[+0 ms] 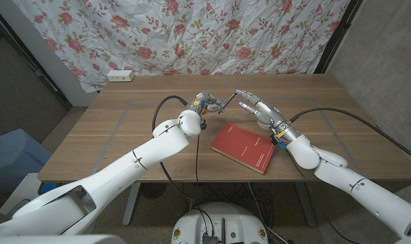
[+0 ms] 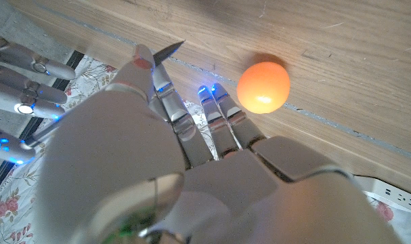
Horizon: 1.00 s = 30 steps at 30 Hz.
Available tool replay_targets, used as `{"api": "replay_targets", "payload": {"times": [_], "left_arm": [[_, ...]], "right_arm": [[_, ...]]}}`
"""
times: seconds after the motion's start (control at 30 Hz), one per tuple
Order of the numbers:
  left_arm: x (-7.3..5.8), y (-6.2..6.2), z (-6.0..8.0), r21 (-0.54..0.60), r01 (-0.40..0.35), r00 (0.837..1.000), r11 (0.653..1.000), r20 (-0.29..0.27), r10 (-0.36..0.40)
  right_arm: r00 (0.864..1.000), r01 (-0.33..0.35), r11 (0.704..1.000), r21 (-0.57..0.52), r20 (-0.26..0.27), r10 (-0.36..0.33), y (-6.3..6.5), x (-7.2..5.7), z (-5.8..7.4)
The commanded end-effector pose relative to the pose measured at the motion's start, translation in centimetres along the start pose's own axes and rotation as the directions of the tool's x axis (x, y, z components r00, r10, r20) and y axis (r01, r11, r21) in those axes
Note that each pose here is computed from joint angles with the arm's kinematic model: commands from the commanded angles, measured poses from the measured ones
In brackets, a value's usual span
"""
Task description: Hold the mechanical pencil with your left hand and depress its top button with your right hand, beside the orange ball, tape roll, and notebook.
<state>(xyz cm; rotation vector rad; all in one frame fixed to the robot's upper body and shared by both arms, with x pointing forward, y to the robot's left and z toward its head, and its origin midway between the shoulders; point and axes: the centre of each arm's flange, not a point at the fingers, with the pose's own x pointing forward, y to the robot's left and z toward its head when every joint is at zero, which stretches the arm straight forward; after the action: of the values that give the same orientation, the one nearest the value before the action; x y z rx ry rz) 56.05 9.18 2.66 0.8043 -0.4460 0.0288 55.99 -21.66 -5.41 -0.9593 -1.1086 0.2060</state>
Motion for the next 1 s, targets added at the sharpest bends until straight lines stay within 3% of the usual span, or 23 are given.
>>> {"api": "replay_targets", "payload": {"times": [0.03,1.0], "left_arm": [[0.1,0.0,0.1,-0.002,0.003,1.000,1.000,0.010,-0.003],[0.2,-0.1,-0.1,-0.004,0.004,1.000,1.000,0.004,-0.004]], "right_arm": [[1.000,-0.012,1.000,-0.002,0.004,0.012,0.1,0.2,0.2],[0.998,0.061,0.998,-0.005,-0.011,-0.061,-1.1,0.1,-0.2]]}}
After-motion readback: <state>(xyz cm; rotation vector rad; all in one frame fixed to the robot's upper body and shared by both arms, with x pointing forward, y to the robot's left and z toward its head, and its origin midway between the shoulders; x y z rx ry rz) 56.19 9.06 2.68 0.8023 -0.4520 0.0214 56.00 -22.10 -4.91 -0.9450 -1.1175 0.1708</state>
